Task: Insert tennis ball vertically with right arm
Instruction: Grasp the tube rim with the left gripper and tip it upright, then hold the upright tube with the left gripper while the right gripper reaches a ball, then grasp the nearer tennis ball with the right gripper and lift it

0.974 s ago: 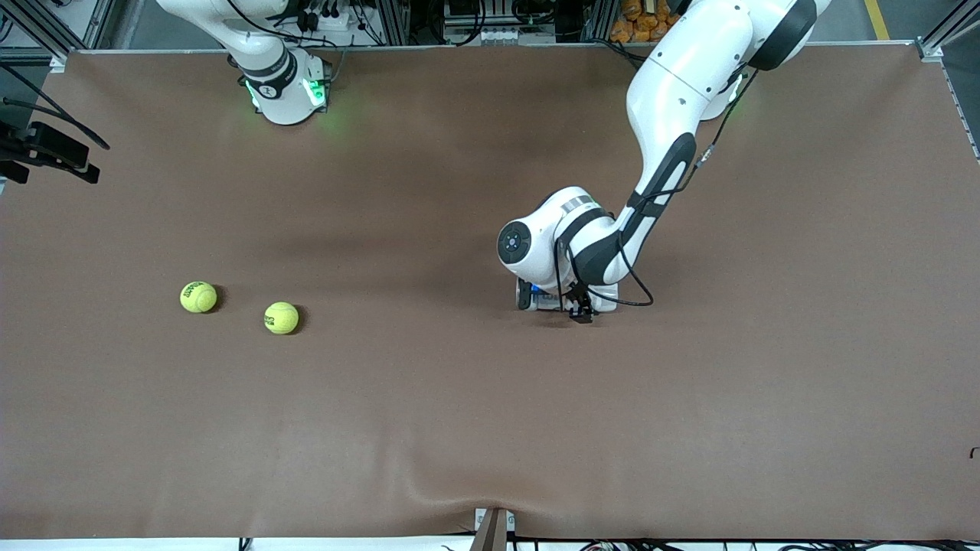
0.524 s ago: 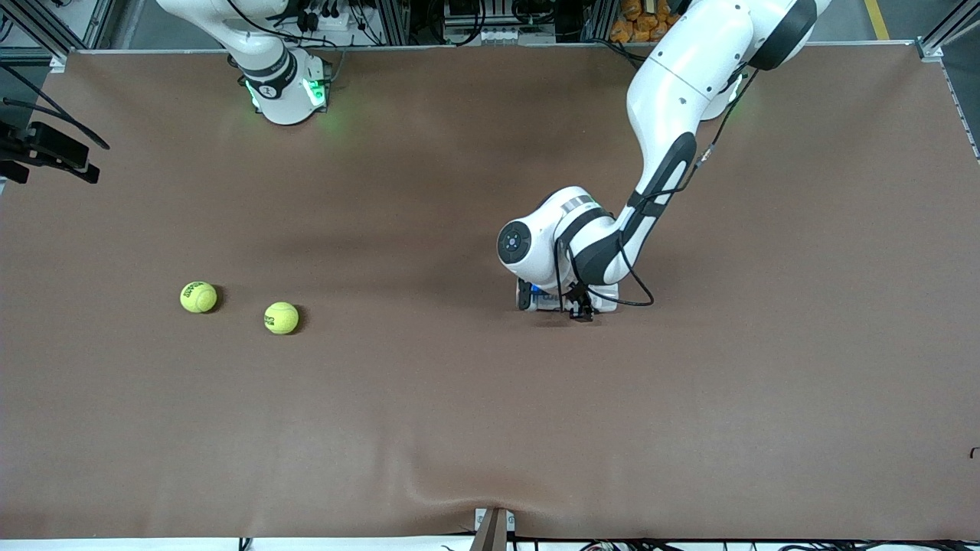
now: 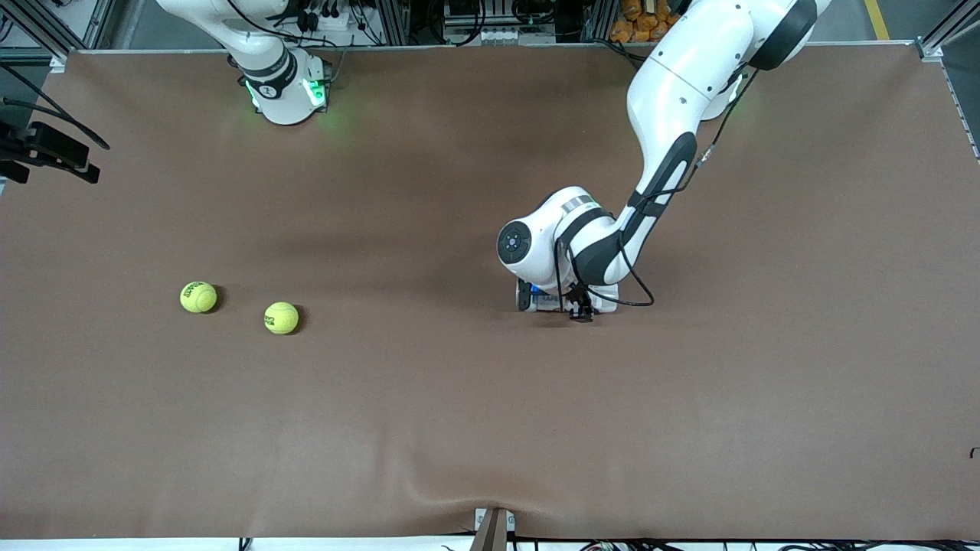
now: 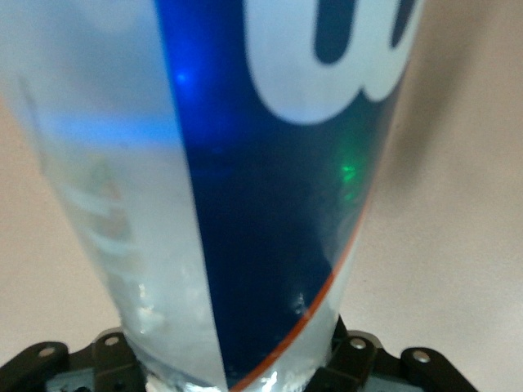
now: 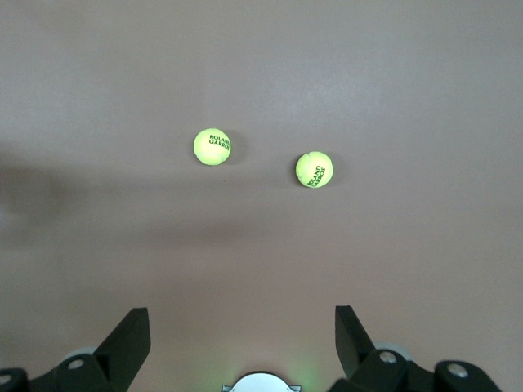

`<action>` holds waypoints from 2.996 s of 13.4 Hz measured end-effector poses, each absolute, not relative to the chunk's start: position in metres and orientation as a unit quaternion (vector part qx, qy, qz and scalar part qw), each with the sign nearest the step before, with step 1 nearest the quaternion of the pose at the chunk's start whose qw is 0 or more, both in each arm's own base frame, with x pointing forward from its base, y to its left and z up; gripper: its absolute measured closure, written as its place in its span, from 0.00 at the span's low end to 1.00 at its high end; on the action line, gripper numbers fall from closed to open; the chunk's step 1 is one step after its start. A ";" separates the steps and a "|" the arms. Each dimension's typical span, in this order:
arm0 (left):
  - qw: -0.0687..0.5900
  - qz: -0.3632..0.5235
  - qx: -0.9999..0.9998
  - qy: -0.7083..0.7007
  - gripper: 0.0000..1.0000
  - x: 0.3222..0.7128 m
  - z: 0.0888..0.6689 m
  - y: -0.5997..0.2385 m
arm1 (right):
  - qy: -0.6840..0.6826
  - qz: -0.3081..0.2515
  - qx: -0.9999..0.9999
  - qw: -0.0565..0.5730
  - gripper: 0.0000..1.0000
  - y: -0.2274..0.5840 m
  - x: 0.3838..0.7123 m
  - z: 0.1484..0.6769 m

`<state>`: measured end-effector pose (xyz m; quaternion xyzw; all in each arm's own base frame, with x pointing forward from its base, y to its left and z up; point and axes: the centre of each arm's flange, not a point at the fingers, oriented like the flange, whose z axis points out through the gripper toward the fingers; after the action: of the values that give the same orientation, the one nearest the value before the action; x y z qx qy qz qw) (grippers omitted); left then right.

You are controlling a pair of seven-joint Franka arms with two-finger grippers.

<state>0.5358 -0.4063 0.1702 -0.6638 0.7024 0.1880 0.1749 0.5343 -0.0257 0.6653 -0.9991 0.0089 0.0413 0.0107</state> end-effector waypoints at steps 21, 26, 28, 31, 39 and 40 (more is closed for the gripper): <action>0.083 -0.043 -0.746 0.659 0.24 0.550 0.216 -0.481 | 0.014 0.145 -0.989 0.009 0.00 -0.031 0.604 0.525; 0.030 -0.123 -0.784 0.608 0.24 0.545 0.232 -0.507 | 0.018 0.133 -0.991 0.007 0.00 -0.033 0.632 0.475; 0.000 -0.153 -0.796 0.586 0.24 0.541 0.239 -0.520 | 0.019 0.134 -0.991 0.007 0.00 -0.030 0.637 0.453; -0.032 -0.187 -0.805 0.562 0.24 0.531 0.243 -0.538 | 0.041 0.144 -0.989 0.018 0.00 -0.019 0.646 0.410; -0.108 -0.285 -0.819 0.487 0.23 0.530 0.233 -0.550 | 0.113 0.102 -0.988 0.036 0.00 0.041 0.639 0.294; -0.123 -0.300 -0.816 0.478 0.23 0.527 0.233 -0.553 | 0.110 0.104 -0.988 0.034 0.00 0.047 0.634 0.284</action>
<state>0.5275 -0.5533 0.2327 -0.8164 0.4781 -0.2999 -0.1227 0.6339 0.0467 0.2836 -0.9879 0.1101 0.1038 0.0344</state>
